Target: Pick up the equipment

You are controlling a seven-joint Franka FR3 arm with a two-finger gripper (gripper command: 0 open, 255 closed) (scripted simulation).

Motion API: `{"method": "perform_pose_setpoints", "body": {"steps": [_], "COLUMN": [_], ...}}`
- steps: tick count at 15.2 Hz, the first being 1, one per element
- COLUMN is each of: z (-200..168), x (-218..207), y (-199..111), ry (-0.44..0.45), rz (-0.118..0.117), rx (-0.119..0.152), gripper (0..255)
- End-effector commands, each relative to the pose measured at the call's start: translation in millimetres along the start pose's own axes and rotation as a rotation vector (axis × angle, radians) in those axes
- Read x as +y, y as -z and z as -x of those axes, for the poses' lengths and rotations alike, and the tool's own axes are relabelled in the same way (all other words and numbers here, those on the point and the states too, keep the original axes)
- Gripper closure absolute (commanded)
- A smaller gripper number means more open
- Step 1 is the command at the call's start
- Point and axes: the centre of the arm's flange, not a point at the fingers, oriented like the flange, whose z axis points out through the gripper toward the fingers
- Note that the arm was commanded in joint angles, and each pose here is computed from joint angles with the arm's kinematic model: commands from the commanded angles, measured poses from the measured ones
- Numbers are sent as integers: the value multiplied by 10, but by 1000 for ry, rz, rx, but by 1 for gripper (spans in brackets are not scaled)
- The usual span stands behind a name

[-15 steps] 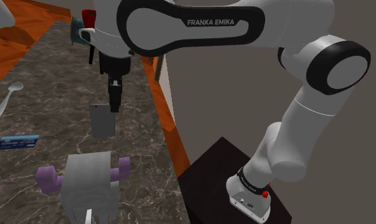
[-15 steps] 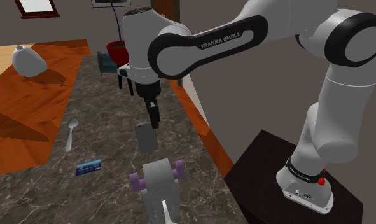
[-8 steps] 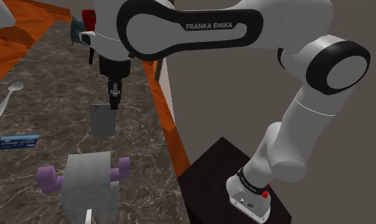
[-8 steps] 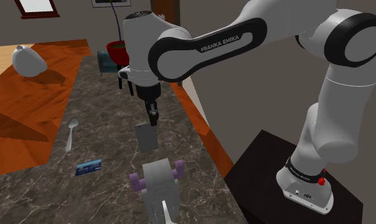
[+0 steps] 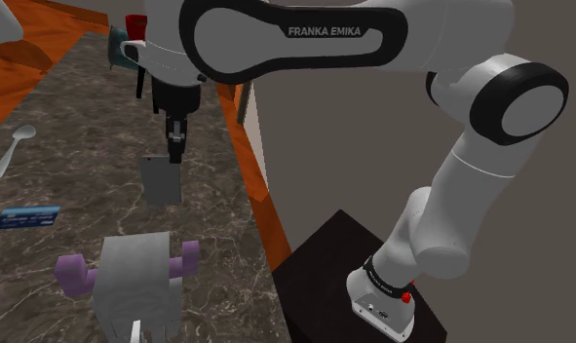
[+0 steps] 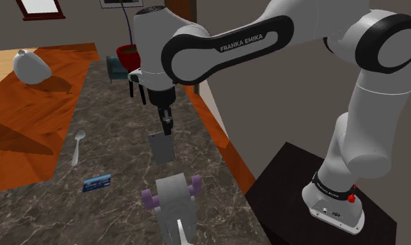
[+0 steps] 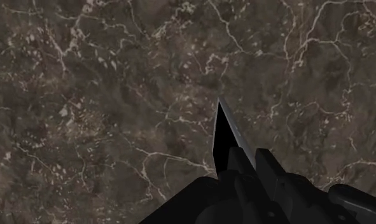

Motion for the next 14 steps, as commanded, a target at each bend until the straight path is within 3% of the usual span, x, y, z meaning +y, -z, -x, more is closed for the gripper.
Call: {"method": "perform_pose_setpoints", "body": {"steps": [1, 14], "z": [-1, -8], "x": [0, 9], "y": [92, 681], "ry": [0, 0], "rz": [0, 0], "rx": [-1, -1], "gripper": [255, 255]}}
